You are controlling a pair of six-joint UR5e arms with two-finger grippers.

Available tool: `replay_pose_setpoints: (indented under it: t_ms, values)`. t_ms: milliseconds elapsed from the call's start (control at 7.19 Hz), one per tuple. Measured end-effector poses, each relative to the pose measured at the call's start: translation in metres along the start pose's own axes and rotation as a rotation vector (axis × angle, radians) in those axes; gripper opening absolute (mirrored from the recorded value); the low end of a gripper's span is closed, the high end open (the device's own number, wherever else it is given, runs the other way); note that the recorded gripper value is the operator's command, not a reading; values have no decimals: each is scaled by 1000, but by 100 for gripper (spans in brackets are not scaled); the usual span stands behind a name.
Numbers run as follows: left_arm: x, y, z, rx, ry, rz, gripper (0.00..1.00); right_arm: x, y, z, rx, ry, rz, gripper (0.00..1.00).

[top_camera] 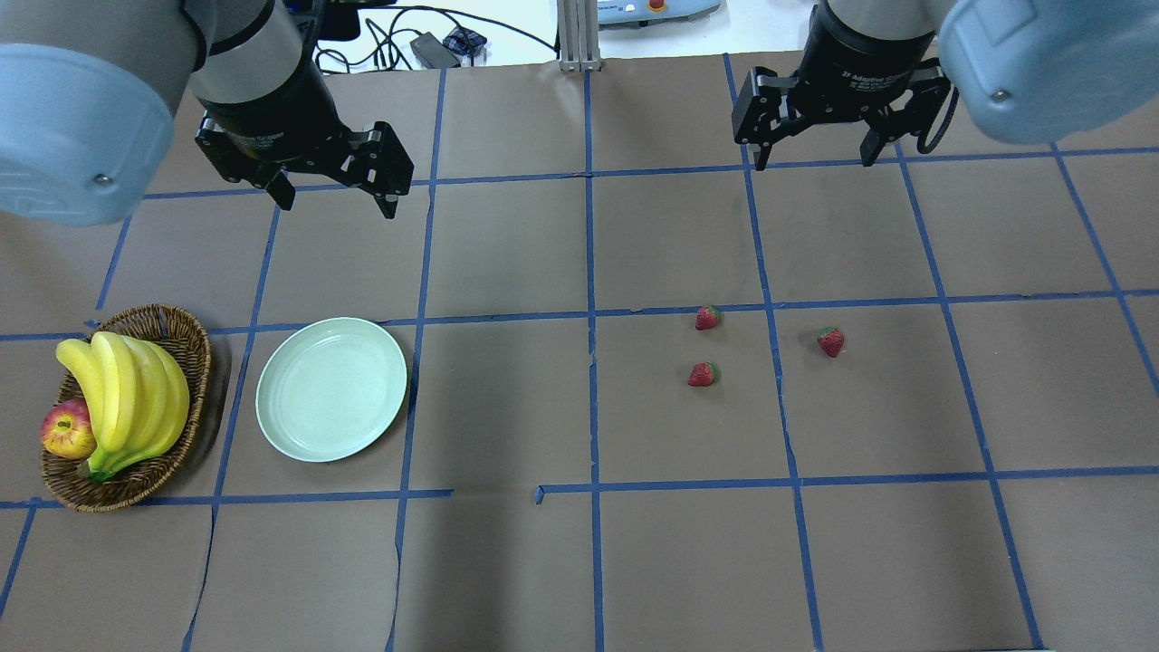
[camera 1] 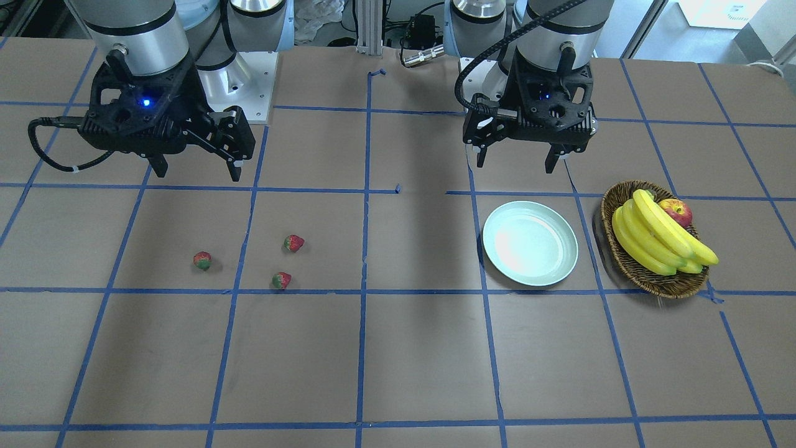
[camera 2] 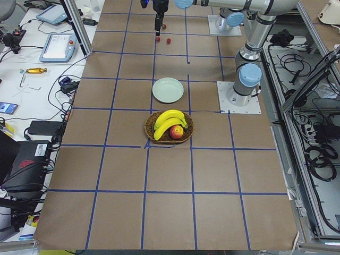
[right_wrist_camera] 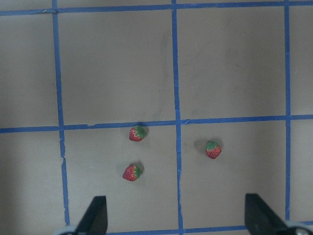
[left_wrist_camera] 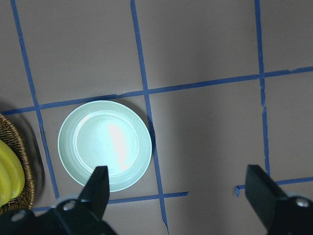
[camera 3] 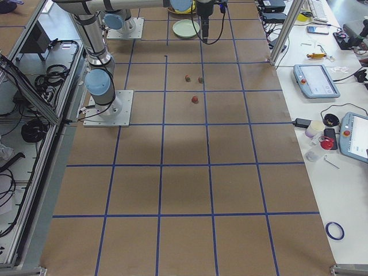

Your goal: Collect all strawberries into plate

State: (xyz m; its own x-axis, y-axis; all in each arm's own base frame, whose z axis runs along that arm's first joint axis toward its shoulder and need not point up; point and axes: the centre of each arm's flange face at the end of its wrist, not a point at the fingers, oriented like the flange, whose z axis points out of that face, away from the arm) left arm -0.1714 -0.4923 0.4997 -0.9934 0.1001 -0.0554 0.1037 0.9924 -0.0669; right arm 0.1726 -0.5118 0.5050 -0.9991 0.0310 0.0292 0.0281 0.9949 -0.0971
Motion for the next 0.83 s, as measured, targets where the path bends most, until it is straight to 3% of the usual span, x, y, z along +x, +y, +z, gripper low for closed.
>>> replay_pose_setpoints:
  t_ms: [835]
  values:
    - [-5,-1,-1,11,13,-28,100,1,1,0,-2,0,2,100]
